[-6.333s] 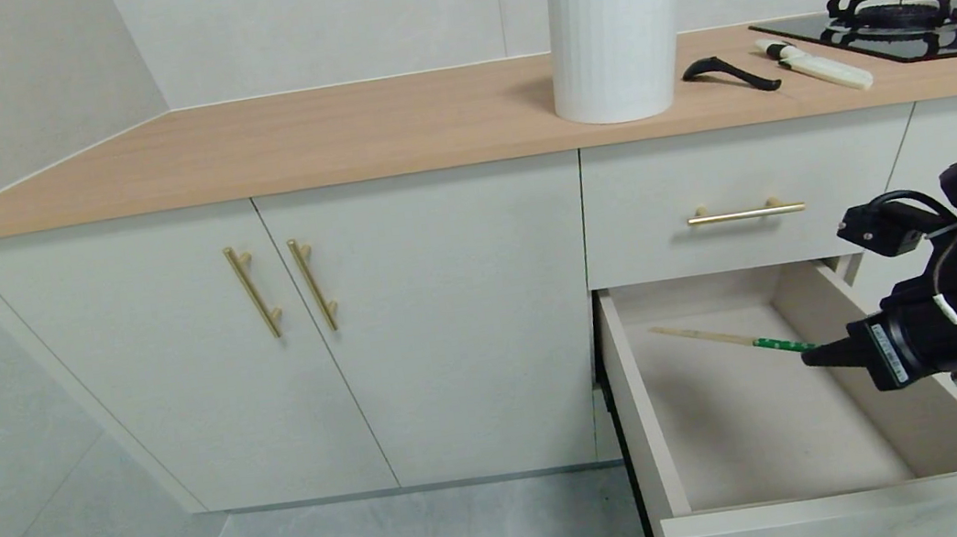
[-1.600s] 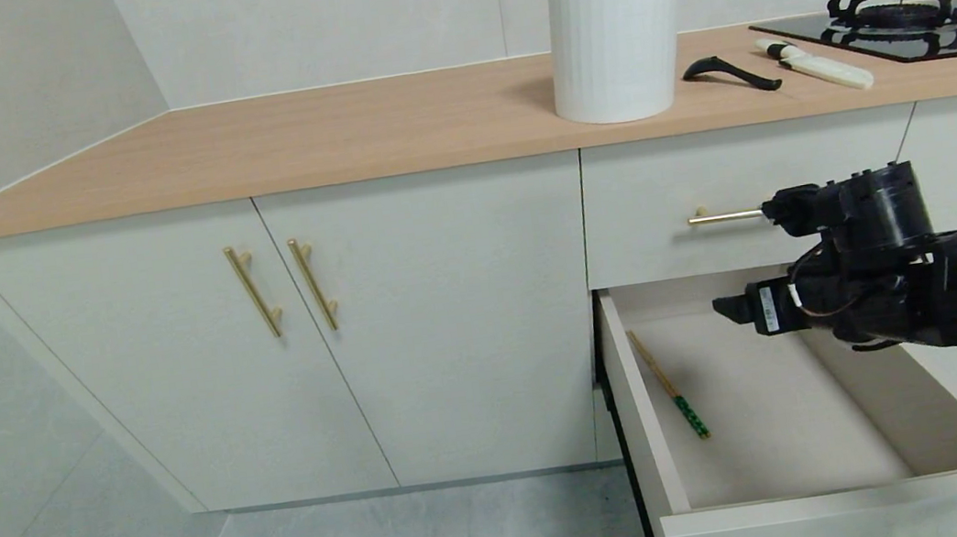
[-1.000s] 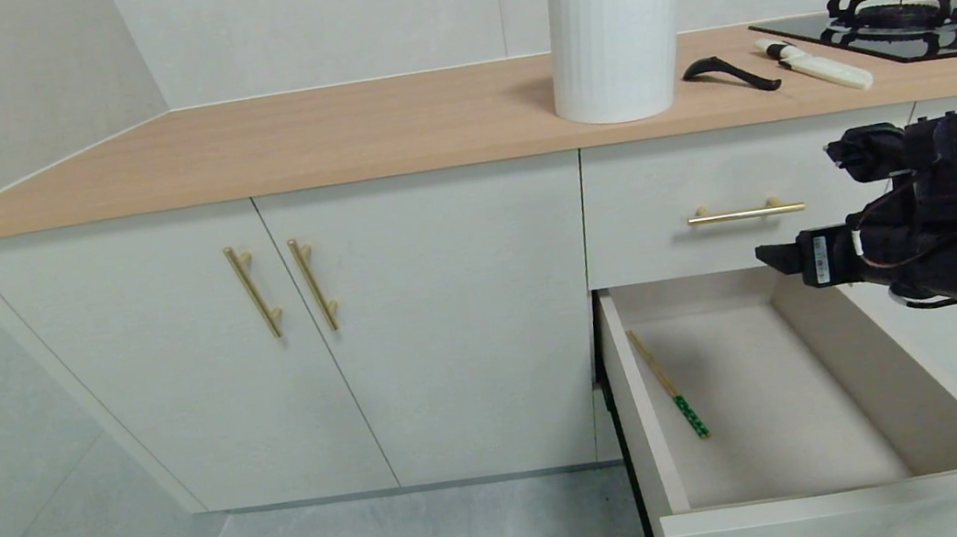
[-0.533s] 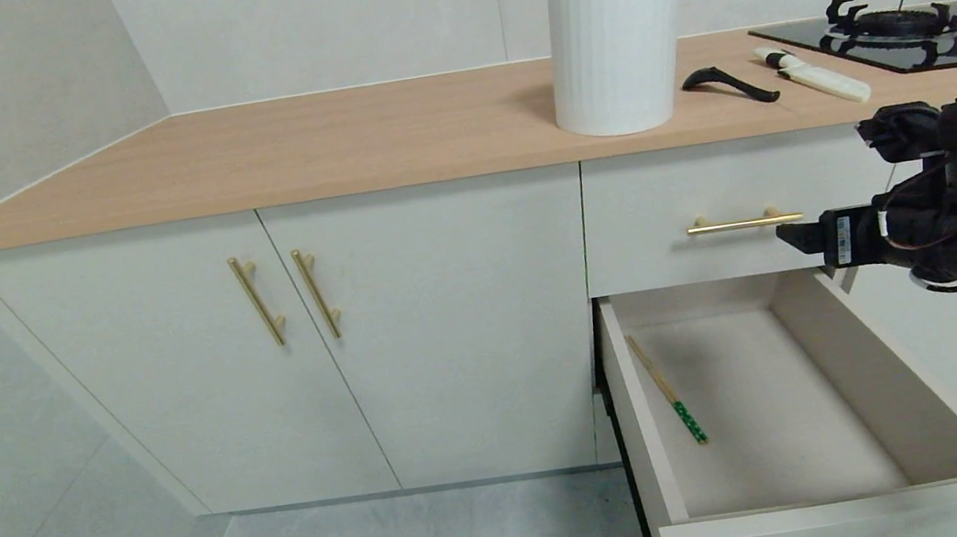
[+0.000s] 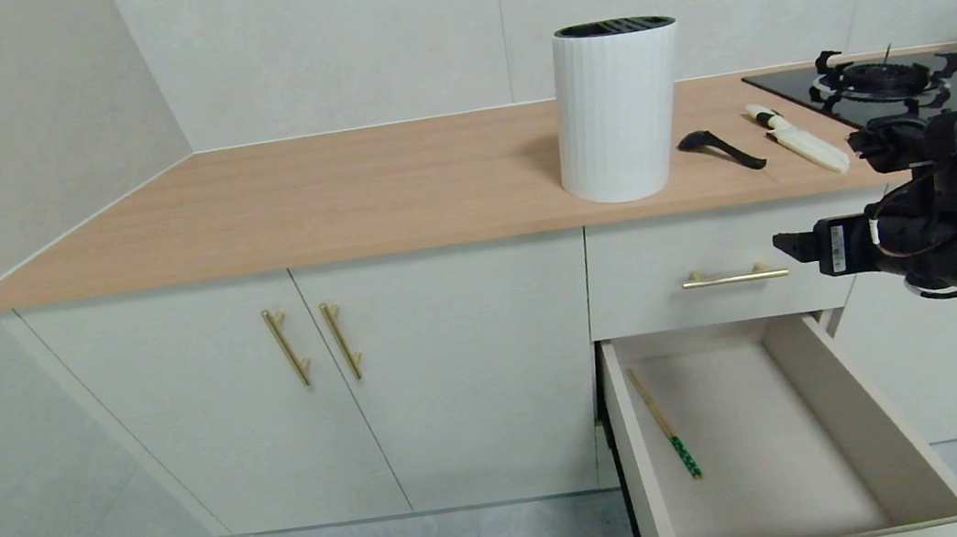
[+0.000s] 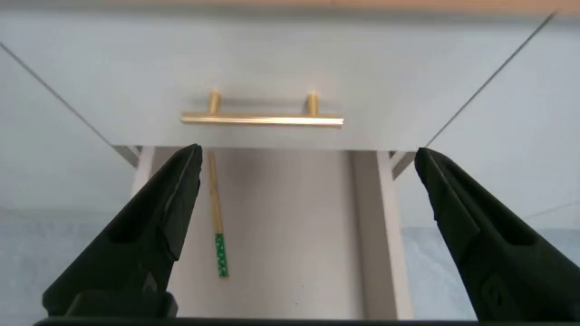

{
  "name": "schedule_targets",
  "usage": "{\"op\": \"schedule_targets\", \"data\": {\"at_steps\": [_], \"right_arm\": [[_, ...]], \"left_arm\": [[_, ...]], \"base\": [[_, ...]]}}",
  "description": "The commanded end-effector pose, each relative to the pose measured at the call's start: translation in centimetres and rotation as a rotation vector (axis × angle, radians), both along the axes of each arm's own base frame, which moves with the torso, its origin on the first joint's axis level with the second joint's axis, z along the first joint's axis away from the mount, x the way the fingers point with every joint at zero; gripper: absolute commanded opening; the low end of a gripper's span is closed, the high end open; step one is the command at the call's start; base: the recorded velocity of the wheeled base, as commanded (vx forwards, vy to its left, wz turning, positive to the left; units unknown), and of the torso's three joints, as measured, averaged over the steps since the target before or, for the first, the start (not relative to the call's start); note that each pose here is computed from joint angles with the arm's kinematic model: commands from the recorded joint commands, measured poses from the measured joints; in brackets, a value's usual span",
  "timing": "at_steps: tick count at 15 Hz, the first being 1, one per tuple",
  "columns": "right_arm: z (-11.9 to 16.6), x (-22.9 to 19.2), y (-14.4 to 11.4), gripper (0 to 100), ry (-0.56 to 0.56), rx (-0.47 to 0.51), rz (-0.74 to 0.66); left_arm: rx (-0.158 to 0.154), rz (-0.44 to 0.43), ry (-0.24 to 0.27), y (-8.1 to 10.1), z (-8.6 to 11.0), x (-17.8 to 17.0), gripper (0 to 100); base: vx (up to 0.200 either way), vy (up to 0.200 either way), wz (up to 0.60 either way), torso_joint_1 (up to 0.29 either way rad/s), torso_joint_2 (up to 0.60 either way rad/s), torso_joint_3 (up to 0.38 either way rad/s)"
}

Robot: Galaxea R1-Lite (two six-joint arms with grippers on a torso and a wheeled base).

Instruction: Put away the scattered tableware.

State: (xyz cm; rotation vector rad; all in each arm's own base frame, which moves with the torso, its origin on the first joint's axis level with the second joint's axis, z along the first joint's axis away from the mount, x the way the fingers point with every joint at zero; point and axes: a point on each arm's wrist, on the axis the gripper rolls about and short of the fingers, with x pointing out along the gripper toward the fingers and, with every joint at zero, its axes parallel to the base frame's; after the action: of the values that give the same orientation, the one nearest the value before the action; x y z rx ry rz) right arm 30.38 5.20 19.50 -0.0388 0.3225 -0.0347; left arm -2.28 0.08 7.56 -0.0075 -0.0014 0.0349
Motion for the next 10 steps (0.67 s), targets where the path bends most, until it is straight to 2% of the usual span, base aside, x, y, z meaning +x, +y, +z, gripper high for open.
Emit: {"op": "schedule_targets", "data": {"at_steps": [1, 10], "right_arm": [[-0.3, 0.2, 0.1, 100, 0.009, -0.001, 0.001], [-2.0, 0.8, 0.9, 100, 0.062, -0.014, 0.020]], "left_arm": [[0.000, 0.000, 0.000, 0.0, 0.0, 0.0, 100], [0.000, 0.000, 0.000, 0.0, 0.0, 0.0, 100]], "base": [[0.000, 0.000, 0.00, 0.188, -0.48, -0.286], [0.000, 0.000, 0.00, 0.210, -0.49, -0.277]]}}
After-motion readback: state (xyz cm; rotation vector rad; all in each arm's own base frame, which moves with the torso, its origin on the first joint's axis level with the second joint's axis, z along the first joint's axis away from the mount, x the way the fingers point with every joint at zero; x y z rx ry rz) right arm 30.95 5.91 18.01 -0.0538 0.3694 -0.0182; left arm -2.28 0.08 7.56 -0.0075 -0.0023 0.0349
